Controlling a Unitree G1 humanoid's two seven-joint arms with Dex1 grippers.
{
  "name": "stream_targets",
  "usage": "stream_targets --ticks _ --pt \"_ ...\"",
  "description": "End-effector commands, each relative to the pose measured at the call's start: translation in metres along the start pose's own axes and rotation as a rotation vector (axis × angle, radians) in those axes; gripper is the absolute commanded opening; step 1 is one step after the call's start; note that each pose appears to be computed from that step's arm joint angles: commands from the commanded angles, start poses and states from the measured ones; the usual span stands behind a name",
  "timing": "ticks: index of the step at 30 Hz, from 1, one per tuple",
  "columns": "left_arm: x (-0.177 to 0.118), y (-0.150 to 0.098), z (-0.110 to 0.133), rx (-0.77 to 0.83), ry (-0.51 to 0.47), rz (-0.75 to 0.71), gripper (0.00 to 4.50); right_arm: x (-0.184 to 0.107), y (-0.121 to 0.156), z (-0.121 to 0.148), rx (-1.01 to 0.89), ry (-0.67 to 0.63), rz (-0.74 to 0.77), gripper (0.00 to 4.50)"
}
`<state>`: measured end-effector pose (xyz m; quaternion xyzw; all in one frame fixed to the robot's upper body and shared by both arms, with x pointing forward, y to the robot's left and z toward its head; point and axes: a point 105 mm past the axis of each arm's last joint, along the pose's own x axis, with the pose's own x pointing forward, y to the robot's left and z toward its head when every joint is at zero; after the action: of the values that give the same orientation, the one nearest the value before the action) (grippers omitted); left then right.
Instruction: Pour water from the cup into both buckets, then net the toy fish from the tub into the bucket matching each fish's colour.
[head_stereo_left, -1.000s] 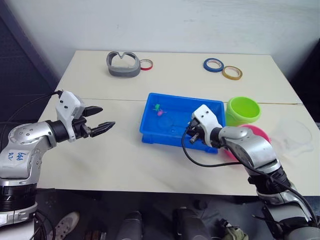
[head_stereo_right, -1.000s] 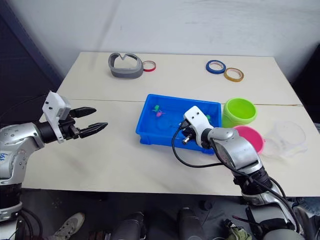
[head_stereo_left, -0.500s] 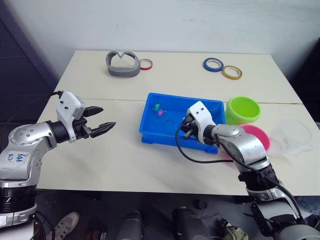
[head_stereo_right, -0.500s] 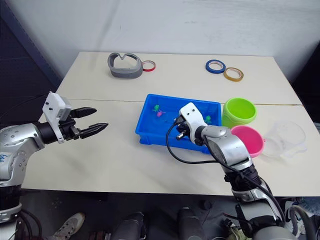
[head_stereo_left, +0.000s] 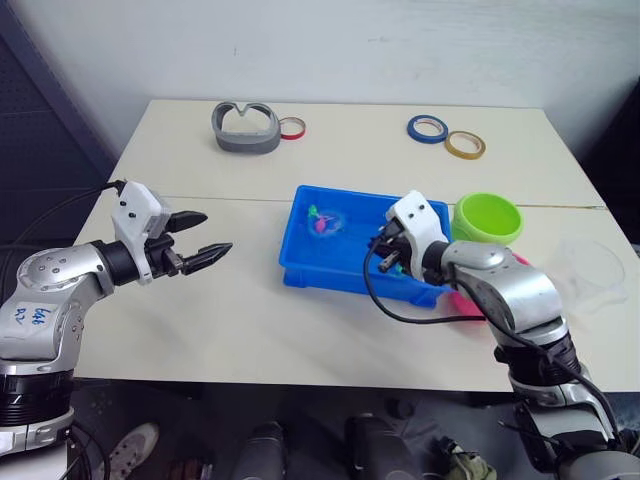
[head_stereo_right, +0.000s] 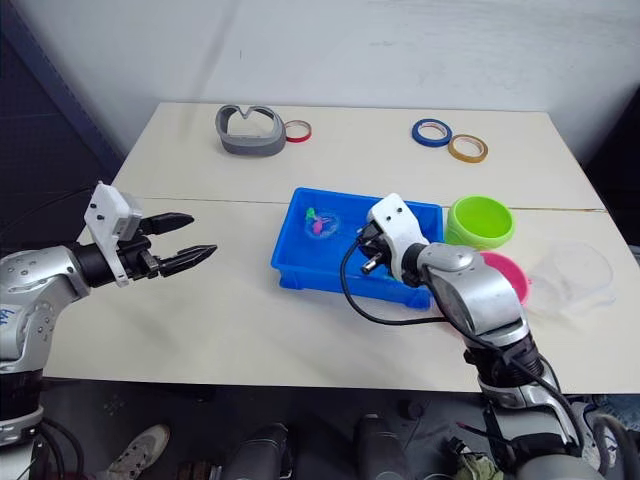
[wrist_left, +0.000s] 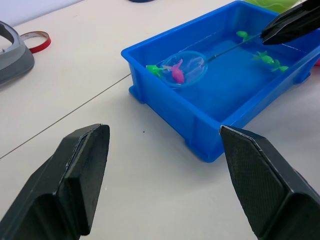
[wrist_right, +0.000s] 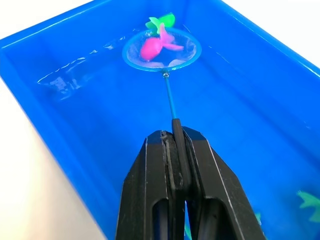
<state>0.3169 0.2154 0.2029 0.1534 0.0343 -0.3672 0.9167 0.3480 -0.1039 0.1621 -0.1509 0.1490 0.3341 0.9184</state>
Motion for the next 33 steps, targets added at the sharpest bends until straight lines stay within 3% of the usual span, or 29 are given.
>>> stream_targets --ticks 1,22,29,33 --pt "-0.004 0.002 0.017 0.047 -0.045 -0.011 3.84 -0.018 0.000 0.011 -0.013 -0.055 0.021 0.00" --pt "0.007 -0.001 0.019 0.065 -0.066 -0.079 3.84 -0.046 -0.008 0.013 -0.010 -0.091 0.033 0.00" --pt "0.024 -0.022 0.030 0.093 -0.098 -0.218 3.84 -0.106 -0.030 0.015 0.001 -0.186 0.008 0.00" --pt "0.037 -0.044 0.036 0.082 -0.118 -0.313 3.84 -0.147 -0.034 -0.002 -0.039 -0.157 -0.046 0.00"
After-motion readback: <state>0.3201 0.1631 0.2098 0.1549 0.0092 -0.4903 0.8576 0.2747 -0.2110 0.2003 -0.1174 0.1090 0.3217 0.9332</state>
